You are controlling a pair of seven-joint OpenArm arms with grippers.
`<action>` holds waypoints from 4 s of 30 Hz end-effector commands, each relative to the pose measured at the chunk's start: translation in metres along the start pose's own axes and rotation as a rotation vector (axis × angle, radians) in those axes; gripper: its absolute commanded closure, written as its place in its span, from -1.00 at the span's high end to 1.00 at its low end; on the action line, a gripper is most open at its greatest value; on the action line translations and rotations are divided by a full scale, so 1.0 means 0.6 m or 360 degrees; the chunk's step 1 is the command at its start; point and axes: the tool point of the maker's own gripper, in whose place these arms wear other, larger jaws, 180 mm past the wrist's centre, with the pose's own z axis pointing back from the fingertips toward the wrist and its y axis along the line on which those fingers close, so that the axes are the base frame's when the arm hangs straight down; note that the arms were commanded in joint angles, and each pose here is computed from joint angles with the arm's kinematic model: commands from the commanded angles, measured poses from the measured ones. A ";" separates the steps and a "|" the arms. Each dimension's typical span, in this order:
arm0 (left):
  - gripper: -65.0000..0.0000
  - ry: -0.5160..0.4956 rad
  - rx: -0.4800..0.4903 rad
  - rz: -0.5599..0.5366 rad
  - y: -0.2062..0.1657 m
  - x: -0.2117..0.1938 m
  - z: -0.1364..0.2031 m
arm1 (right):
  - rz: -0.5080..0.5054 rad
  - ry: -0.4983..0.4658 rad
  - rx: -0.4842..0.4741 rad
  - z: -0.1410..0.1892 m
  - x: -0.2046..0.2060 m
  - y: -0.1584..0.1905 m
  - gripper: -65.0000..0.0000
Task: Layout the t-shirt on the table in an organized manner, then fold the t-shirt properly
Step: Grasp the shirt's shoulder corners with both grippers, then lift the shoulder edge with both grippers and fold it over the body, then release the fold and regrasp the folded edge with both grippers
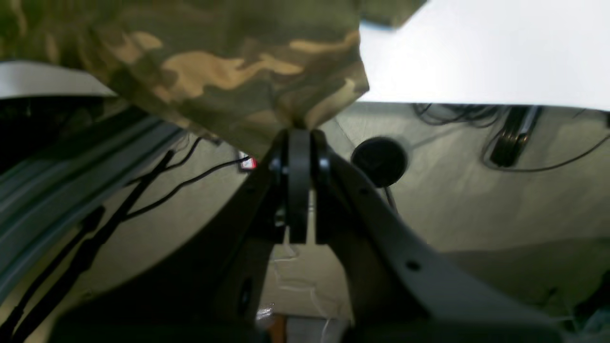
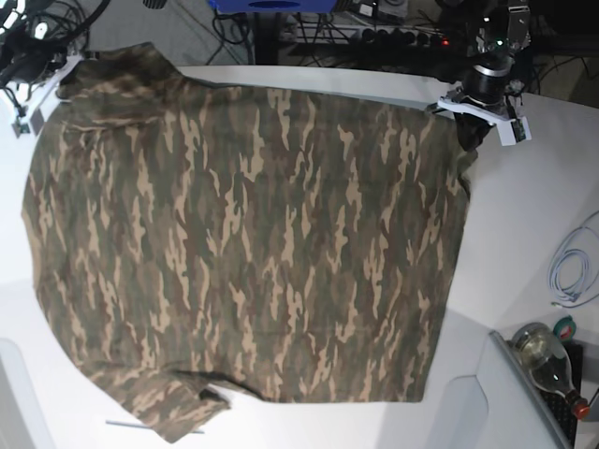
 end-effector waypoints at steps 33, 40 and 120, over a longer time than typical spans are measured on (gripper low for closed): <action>-1.00 0.0084 -0.0015 0.0254 -0.089 0.149 -0.160 | 0.0484 -0.0631 0.0390 -0.019 0.490 0.107 -1.00; -1.00 0.0126 0.0030 0.0300 -0.081 0.153 -0.202 | 0.0351 -0.0719 0.0449 -0.041 0.543 0.109 -1.00; 0.64 -0.0037 0.0042 0.0499 -0.018 0.061 -0.219 | -0.0860 -0.1151 0.0688 -0.020 0.231 -0.017 0.13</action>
